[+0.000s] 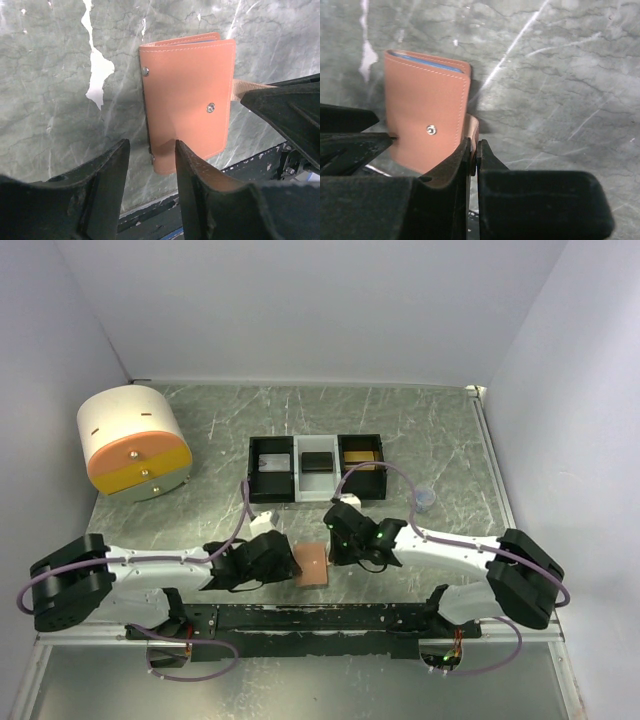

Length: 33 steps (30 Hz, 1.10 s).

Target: Take the credit cards out of the card holder

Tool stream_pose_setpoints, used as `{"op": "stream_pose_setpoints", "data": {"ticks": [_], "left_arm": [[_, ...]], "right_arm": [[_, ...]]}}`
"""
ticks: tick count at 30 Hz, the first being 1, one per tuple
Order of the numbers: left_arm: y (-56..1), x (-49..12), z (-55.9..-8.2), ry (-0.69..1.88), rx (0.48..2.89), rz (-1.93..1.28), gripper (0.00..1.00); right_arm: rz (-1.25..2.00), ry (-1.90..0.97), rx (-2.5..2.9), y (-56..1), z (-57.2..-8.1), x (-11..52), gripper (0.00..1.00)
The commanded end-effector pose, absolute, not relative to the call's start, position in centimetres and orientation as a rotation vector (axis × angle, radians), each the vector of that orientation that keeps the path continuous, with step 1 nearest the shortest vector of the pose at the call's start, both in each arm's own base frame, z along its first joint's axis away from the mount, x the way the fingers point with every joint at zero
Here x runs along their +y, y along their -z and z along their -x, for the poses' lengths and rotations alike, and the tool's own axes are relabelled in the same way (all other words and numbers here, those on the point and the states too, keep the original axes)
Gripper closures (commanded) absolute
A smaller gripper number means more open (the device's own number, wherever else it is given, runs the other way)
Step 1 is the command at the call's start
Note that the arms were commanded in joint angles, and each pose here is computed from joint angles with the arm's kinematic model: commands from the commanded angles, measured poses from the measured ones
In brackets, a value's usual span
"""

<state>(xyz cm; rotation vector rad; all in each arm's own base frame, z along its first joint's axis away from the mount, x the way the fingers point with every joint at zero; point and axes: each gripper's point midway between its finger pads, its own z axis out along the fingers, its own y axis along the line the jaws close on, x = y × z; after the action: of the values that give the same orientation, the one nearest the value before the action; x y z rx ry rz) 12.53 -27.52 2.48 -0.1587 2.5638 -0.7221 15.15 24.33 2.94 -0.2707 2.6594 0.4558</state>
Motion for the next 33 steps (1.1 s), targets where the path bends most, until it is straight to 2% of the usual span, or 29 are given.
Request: {"op": "stream_pose_setpoints", "data": {"ticks": [1, 7, 12, 19, 26, 33], "left_arm": [[-3.1, -26.2, -12.8, 0.705, 2.507, 0.173, 0.44], [-7.0, -25.9, -13.1, 0.886, 2.363, 0.195, 0.19], [-9.4, -24.4, -13.3, 0.912, 2.295, 0.229, 0.05], [-11.3, -21.4, -13.4, 0.858, 2.260, 0.317, 0.03], [-12.8, -19.2, -13.4, 0.800, 2.250, 0.377, 0.05], [-11.4, -19.2, -12.7, 0.756, 2.321, 0.353, 0.08]], "right_arm": [[0.273, -0.600, 2.584, -5.6, -15.6, 26.0, 1.00], [0.310, -0.810, 2.520, -8.3, -14.9, 28.3, 1.00], [0.374, -0.962, 2.482, -10.1, -14.4, 30.5, 1.00], [0.401, -1.128, 2.413, -12.8, -14.5, 33.5, 1.00], [0.415, -1.188, 2.412, -13.6, -14.7, 35.4, 1.00], [0.328, -0.958, 2.537, -9.5, -15.6, 32.8, 1.00]]}}
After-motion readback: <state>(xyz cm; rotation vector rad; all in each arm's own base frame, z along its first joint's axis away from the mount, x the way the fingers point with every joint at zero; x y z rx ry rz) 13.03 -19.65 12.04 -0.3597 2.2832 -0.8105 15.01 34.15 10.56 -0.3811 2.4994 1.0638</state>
